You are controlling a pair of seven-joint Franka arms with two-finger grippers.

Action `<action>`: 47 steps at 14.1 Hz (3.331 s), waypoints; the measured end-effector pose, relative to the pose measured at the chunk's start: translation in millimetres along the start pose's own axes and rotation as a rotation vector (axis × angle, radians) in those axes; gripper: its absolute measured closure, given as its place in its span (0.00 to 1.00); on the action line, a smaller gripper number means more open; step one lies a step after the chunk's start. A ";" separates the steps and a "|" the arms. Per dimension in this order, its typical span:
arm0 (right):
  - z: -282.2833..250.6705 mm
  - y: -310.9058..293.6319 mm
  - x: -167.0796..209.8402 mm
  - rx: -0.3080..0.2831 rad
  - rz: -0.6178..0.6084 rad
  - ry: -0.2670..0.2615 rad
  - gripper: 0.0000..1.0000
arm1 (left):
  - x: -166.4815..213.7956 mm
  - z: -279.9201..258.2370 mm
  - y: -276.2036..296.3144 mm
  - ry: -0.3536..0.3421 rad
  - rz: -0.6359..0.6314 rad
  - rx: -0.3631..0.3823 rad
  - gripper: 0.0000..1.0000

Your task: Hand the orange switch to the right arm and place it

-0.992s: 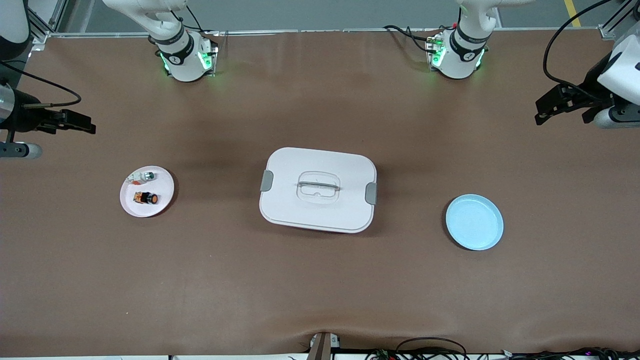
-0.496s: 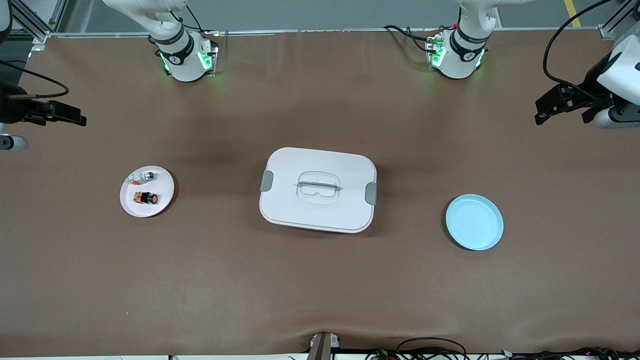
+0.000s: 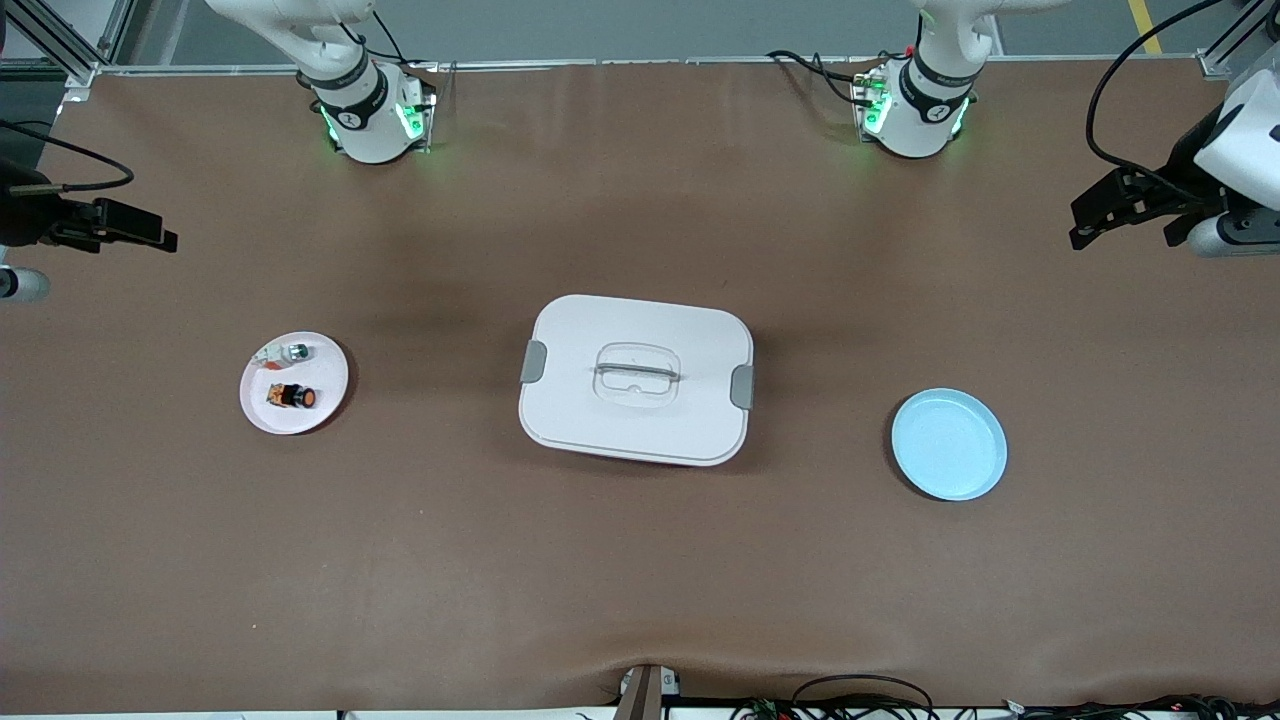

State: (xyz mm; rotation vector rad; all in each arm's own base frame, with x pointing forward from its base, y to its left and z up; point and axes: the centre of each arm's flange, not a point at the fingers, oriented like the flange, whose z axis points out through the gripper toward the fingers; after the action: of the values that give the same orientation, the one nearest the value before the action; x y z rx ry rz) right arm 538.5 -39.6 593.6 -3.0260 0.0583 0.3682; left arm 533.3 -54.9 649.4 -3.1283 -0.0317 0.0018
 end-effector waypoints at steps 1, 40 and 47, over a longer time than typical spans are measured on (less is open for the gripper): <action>0.0 -1.2 0.0 -0.001 -0.002 0.000 0.00 | 0.0 0.0 -0.2 0.000 0.000 0.000 0.00; -43.9 -17.9 -26.3 -0.040 -0.015 0.177 0.00 | 3.0 -3.6 -1.8 0.031 -0.004 -0.004 0.00; -43.9 -17.8 -34.9 -0.039 -0.015 0.182 0.00 | 3.6 -7.0 -3.9 0.041 -0.008 -0.005 0.00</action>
State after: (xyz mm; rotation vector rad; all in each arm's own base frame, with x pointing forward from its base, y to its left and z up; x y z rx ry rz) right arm 515.9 -25.2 646.0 -3.0878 0.0408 0.0935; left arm 536.8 -51.0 656.5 -3.1321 -0.0433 -0.0627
